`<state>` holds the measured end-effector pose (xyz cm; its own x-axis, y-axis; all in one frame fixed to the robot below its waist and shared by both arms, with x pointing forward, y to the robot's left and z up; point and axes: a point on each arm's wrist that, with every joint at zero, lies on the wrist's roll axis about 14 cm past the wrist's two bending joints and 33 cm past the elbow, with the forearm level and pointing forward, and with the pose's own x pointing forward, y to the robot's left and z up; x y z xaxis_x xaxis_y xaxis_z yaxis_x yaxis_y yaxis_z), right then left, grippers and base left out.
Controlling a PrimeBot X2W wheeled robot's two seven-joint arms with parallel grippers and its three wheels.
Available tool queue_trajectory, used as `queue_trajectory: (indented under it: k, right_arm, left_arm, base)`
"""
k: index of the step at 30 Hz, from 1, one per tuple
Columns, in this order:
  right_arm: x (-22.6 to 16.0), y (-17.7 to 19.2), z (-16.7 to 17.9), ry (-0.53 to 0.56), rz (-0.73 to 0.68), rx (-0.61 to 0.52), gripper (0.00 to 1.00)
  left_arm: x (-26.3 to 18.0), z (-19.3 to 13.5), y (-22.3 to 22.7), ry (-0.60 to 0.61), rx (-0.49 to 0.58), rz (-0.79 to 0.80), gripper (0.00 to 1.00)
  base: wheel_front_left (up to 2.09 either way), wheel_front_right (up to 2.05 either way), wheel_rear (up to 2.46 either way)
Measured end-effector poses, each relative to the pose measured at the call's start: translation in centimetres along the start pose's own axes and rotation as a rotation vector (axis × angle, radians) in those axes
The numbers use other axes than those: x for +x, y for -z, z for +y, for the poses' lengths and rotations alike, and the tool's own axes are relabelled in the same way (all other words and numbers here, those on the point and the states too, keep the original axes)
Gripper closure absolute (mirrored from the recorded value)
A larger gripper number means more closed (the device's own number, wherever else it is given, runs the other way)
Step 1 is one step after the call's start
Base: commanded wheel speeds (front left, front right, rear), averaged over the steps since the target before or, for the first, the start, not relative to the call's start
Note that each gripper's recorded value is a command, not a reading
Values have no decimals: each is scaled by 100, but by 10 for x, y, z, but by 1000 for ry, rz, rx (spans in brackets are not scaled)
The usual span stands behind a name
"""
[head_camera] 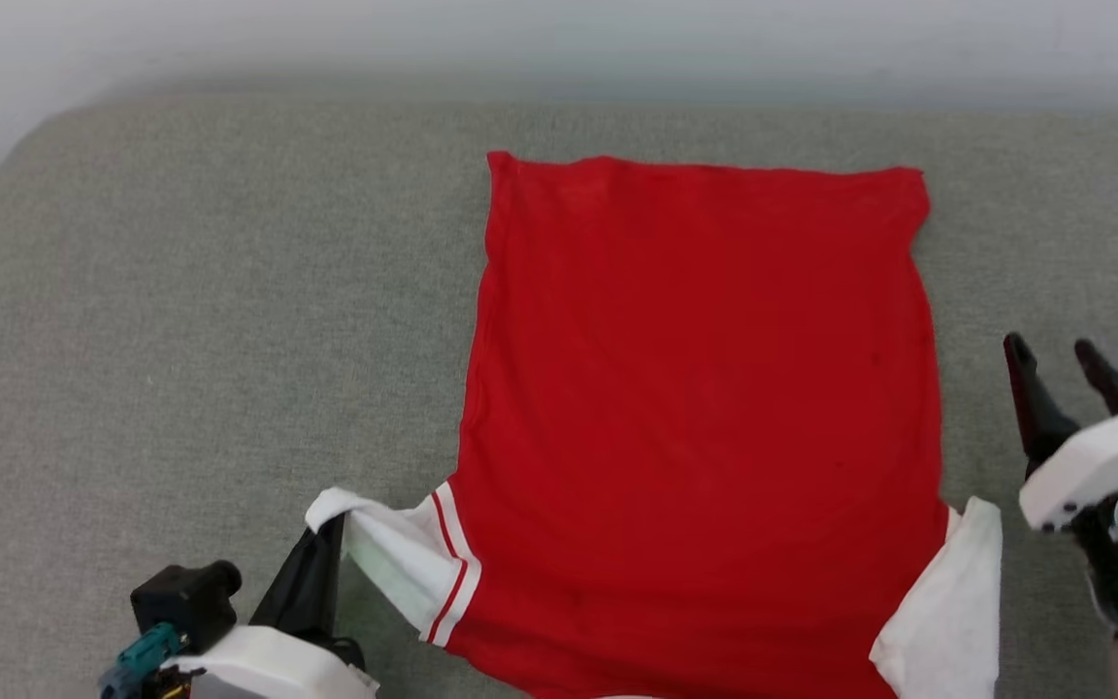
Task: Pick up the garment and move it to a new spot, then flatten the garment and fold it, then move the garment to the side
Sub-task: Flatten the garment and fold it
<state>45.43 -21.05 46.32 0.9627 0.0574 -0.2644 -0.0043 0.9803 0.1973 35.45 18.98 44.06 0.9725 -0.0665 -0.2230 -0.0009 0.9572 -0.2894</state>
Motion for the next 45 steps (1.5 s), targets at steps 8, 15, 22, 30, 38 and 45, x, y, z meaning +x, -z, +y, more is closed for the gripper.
queue_trajectory:
  k: [8,15,22,30,38,45]
  right_arm:
    - [99,7,2,-17,227,-22,0]
    - [158,30,21,-44,419,-52,0]
    - [191,59,29,-41,585,-104,0]
    - [182,92,25,-19,832,-107,100]
    - [177,54,19,-9,719,-188,100]
    - [140,5,-13,35,600,-238,100]
  left_arm:
    - [35,-12,-1,62,6,-33,100]
    - [46,-3,4,45,15,-33,100]
    - [55,6,16,28,26,-3,100]
    - [57,12,19,6,18,-4,100]
    - [49,16,11,-6,28,-26,100]
    - [32,21,3,-20,56,-40,100]
  base:
    - [0,0,0]
    - [0,0,0]
    - [0,0,0]
    - [0,0,0]
    - [0,0,0]
    - [0,0,0]
